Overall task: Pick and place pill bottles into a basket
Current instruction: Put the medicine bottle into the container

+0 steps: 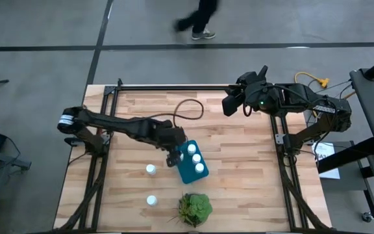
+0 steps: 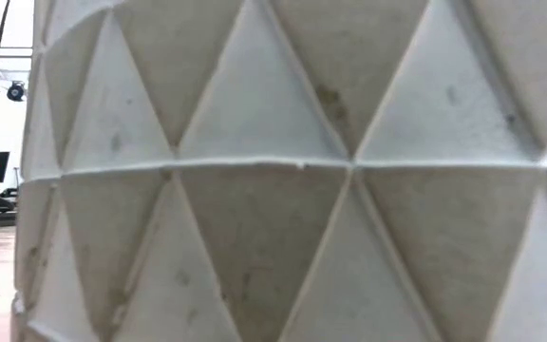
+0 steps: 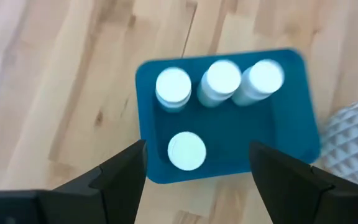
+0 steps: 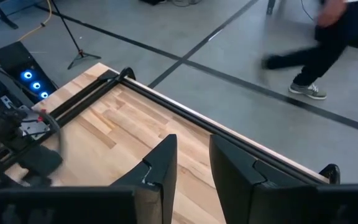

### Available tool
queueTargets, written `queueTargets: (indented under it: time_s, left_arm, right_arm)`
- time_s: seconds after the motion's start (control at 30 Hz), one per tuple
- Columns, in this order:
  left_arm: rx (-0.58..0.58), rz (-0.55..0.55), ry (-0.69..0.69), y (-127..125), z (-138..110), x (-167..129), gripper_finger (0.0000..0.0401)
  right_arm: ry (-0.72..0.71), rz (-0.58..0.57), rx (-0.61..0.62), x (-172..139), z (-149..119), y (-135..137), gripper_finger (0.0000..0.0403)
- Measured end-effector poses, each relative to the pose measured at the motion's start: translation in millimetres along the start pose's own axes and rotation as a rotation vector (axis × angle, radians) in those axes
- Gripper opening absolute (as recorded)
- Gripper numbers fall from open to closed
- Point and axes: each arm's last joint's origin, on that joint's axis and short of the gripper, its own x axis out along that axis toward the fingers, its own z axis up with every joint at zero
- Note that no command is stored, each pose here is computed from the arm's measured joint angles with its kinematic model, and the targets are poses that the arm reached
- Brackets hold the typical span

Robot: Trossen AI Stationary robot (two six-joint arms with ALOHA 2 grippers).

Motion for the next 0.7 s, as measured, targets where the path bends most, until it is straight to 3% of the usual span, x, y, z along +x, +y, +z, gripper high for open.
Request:
queueTargets:
  time_s: [0.37, 0.7]
  left_arm:
    - [-0.034, -0.091, -0.228, 17.5, -12.2, -94.0, 0.0260]
    - [0.036, -0.291, -0.382, 29.4, -38.0, -165.3, 0.0260]
  right_arm:
    - [-0.003, 0.001, -0.002, -0.1, 0.3, 0.2, 0.0080]
    - [-0.013, 0.008, -0.006, 0.0, 1.5, 0.9, 0.0084]
